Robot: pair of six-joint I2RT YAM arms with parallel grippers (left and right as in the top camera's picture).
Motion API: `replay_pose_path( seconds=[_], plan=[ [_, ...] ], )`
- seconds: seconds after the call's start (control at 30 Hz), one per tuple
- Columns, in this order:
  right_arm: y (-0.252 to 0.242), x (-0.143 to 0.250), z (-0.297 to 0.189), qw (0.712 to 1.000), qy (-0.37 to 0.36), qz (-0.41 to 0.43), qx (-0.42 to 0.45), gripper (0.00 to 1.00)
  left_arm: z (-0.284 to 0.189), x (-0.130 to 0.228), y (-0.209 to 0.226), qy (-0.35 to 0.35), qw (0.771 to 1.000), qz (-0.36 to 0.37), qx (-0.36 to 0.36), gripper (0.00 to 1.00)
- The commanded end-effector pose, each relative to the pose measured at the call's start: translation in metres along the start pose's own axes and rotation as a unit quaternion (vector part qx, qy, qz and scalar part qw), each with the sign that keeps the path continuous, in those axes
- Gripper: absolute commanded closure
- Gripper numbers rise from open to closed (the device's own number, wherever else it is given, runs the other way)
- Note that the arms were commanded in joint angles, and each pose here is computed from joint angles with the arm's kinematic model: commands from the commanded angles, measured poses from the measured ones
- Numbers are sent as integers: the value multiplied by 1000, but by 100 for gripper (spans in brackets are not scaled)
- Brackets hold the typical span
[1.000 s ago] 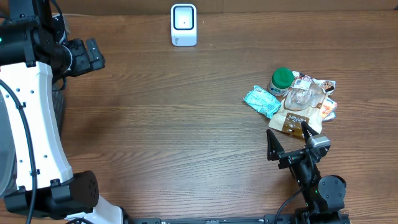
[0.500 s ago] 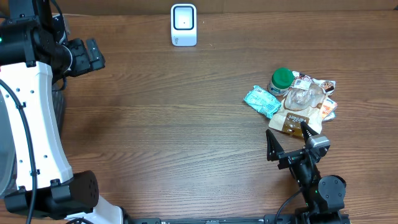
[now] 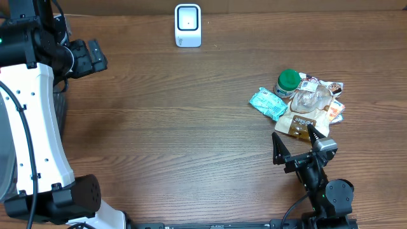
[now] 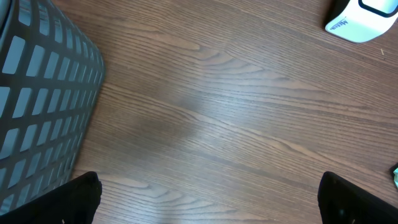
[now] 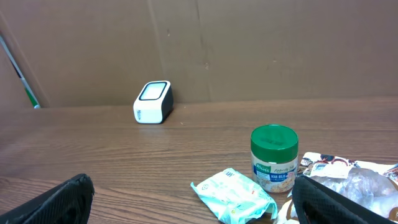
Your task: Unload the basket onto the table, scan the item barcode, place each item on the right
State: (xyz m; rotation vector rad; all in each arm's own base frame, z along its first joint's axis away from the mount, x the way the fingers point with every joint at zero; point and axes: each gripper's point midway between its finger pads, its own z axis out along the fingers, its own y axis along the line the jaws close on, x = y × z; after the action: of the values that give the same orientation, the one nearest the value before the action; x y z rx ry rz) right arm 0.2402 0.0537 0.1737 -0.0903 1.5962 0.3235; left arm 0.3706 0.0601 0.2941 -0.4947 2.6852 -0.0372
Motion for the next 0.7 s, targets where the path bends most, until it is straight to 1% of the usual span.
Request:
replay_pose_path(
  seconds=[0.0, 0.17, 0.33, 0.5, 0.67],
  plan=[
    [0, 1, 0, 1000, -3, 1, -2, 0, -4, -1, -2, -7, 1000, 15, 1, 0],
    [0, 1, 0, 1000, -3, 1, -2, 0, -25, 4, -16, -31, 999, 32, 14, 0],
    [0, 1, 0, 1000, -3, 1, -2, 0, -77, 24, -46, -88, 992, 77, 51, 0],
    [0, 1, 0, 1000, -3, 1, -2, 0, -107, 60, -58, -110, 985, 111, 78, 0],
    [0, 1, 0, 1000, -3, 1, -2, 0, -103, 108, -43, -82, 986, 125, 70, 0]
  ],
)
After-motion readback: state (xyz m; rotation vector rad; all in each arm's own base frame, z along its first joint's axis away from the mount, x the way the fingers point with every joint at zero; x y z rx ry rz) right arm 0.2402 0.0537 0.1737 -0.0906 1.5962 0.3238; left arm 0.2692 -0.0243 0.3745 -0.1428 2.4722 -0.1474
